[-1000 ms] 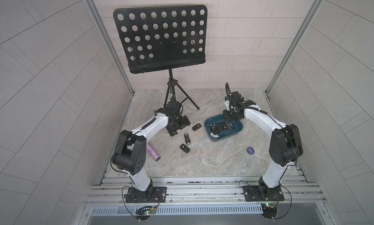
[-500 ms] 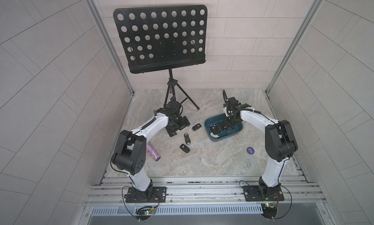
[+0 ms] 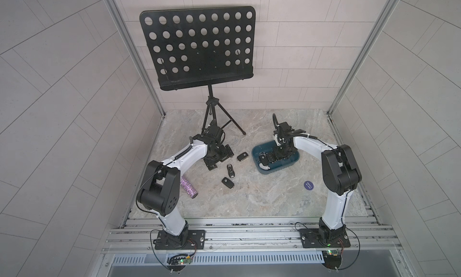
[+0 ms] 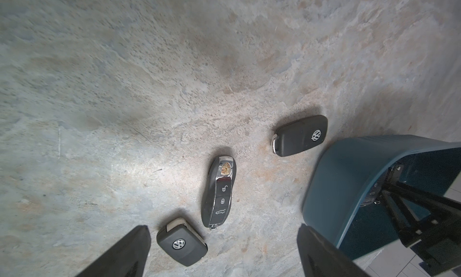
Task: Place the car key into the storage box
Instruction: Place the car key in the storage box.
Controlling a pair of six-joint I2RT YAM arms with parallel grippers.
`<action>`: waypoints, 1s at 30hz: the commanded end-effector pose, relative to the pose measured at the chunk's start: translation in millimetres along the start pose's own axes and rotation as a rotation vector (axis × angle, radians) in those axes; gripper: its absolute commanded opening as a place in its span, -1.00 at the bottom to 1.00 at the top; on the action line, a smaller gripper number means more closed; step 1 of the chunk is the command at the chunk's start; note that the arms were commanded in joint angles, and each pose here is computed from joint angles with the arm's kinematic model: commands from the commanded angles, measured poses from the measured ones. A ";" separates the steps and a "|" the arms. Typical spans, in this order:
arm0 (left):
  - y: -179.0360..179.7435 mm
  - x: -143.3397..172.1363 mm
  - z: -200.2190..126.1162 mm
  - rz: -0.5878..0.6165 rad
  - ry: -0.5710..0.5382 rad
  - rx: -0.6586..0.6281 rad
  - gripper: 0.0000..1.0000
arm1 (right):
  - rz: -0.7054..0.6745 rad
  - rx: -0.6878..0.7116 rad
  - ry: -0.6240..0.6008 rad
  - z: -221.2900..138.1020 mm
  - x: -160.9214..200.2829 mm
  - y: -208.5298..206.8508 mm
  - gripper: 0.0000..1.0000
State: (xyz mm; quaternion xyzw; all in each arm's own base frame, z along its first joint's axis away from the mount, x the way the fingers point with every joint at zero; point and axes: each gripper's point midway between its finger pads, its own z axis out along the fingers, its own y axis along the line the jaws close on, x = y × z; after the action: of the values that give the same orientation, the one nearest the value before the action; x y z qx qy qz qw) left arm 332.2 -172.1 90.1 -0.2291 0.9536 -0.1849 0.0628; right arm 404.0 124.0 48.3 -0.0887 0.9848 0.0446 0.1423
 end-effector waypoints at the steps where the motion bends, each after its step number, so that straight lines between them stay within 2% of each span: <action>1: 3.8 1.7 -5.3 -0.002 -0.013 -0.013 1.00 | 0.007 -0.005 0.041 10.4 8.7 0.4 -0.48; 8: 5.5 2.4 -3.7 -0.002 -0.010 -0.018 1.00 | 0.019 -0.022 0.039 8.9 6.7 4.1 -0.14; 18: 15.8 3.6 -4.5 0.023 -0.016 -0.063 0.99 | 0.049 -0.020 -0.054 -25.3 -11.2 4.9 -0.04; 24: 24.0 5.7 -5.8 0.055 -0.023 -0.102 0.99 | 0.064 -0.031 -0.126 -59.2 -20.2 7.0 0.07; 30: 29.9 12.0 -4.7 0.084 -0.025 -0.140 0.97 | 0.107 -0.128 -0.180 -85.4 -12.7 21.9 0.17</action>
State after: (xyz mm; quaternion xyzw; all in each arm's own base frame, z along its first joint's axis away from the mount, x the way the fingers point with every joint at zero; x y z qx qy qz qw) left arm 319.7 -158.9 80.5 -0.2072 0.9667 -0.1359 0.0642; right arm 402.3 133.1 125.3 -0.0518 0.9690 0.0970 0.2214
